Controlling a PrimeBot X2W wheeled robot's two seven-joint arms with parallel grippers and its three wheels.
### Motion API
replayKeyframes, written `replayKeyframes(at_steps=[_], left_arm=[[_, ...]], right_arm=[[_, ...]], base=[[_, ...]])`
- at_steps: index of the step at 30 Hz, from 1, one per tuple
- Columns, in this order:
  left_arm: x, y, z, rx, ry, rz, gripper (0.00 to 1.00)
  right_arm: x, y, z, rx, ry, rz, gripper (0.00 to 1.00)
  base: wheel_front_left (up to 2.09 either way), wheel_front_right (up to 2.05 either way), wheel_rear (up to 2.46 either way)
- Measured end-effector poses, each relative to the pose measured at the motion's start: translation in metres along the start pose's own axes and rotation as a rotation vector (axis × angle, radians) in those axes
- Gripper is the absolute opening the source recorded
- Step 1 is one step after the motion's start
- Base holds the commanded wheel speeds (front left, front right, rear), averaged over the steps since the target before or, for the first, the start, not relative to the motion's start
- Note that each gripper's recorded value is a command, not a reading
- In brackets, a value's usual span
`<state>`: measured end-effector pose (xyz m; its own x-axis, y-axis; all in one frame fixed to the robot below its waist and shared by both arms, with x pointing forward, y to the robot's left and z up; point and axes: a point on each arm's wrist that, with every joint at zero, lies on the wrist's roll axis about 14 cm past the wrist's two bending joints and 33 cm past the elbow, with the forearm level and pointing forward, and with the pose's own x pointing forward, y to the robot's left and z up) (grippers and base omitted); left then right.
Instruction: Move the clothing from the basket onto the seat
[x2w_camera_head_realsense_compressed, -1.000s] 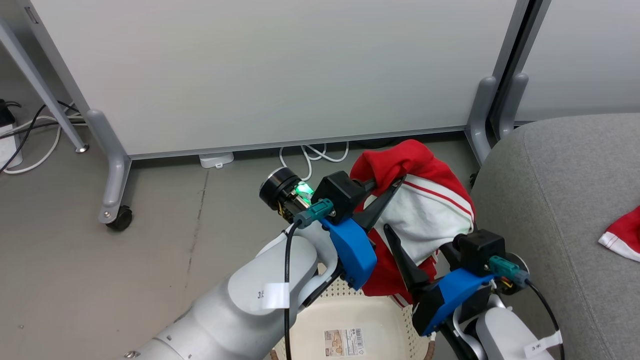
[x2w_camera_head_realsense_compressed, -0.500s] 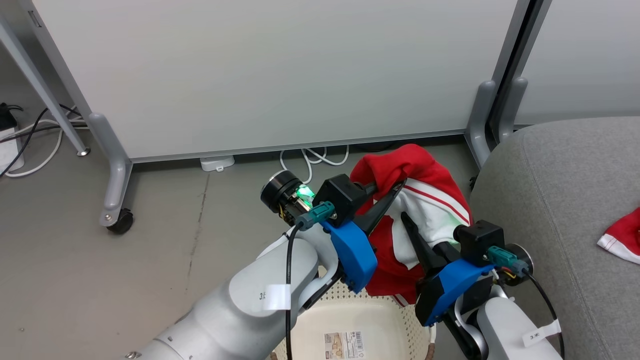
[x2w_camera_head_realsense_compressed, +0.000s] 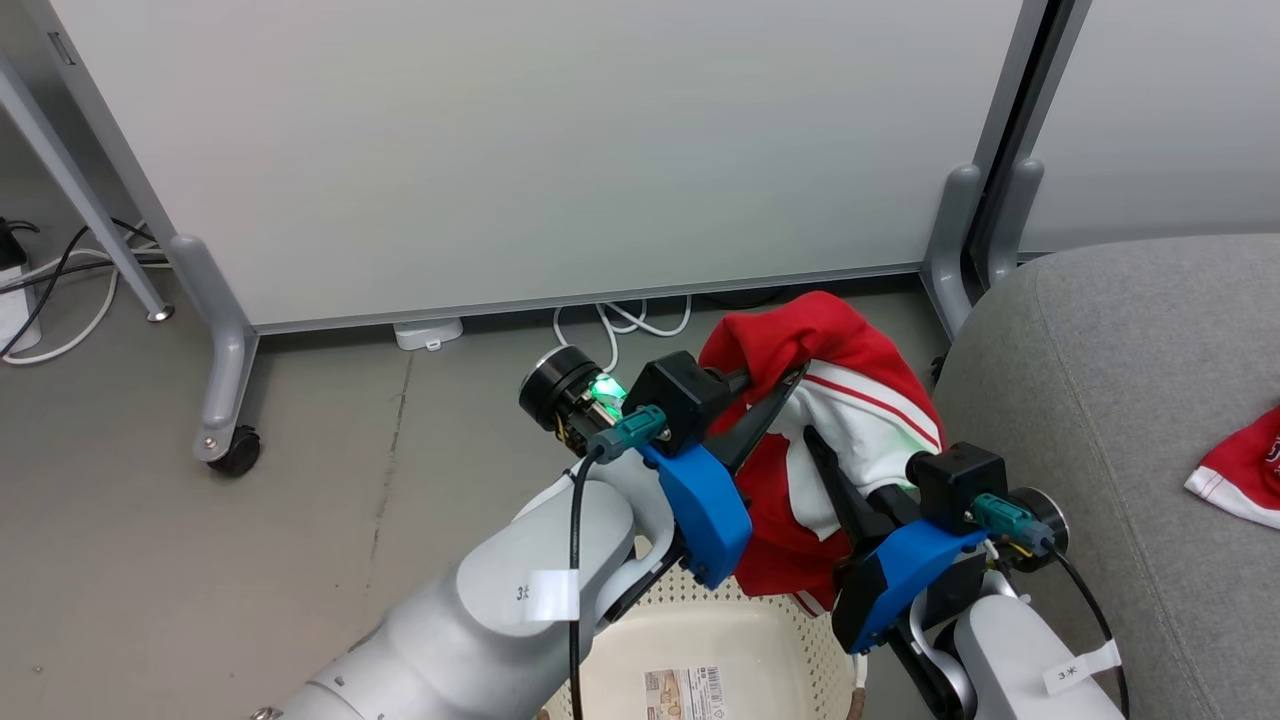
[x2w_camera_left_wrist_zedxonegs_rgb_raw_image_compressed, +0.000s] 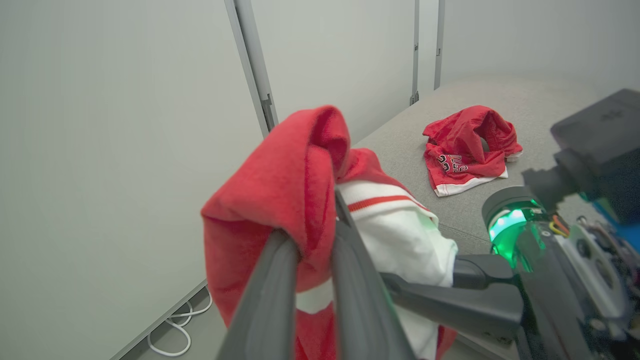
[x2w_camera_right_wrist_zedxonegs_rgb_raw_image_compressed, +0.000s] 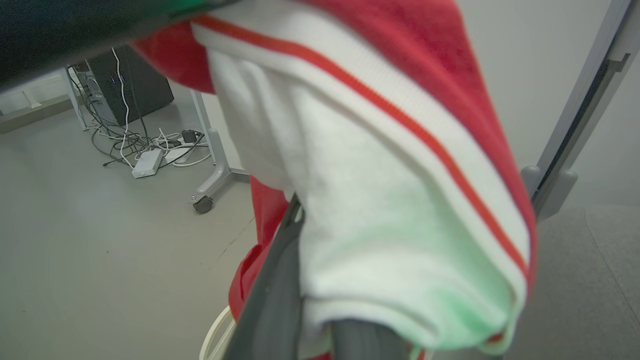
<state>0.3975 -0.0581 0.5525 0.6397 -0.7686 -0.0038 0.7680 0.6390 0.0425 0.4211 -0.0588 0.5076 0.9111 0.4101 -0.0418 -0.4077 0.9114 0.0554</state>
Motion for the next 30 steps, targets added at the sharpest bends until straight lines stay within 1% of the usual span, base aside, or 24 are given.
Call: replayKeyframes(at_steps=[8,13,20,26,30], left_arm=[[-0.001,0.003,-0.003,-0.013,-0.003,0.02,1.0],[-0.007,0.005,-0.013,-0.055,-0.001,0.057,1.0],[-0.025,0.017,-0.035,-0.136,0.005,0.15,1.0],[-0.048,0.032,-0.056,-0.154,0.02,0.23,1.0],[-0.061,0.04,-0.062,-0.165,0.012,0.28,1.0]], right_arm=[[0.0,-0.001,0.001,-0.008,-0.001,-0.002,0.0],[0.0,-0.003,0.003,-0.015,-0.007,-0.006,0.0],[0.0,-0.007,0.003,-0.022,-0.009,-0.018,0.0],[0.003,-0.011,0.004,-0.021,-0.013,-0.025,0.0],[0.004,-0.013,0.003,-0.021,-0.011,-0.03,0.0]], base=[[0.0,0.0,0.0],[0.0,0.0,0.0],[0.0,0.0,0.0],[0.0,0.0,0.0],[0.0,0.0,0.0]])
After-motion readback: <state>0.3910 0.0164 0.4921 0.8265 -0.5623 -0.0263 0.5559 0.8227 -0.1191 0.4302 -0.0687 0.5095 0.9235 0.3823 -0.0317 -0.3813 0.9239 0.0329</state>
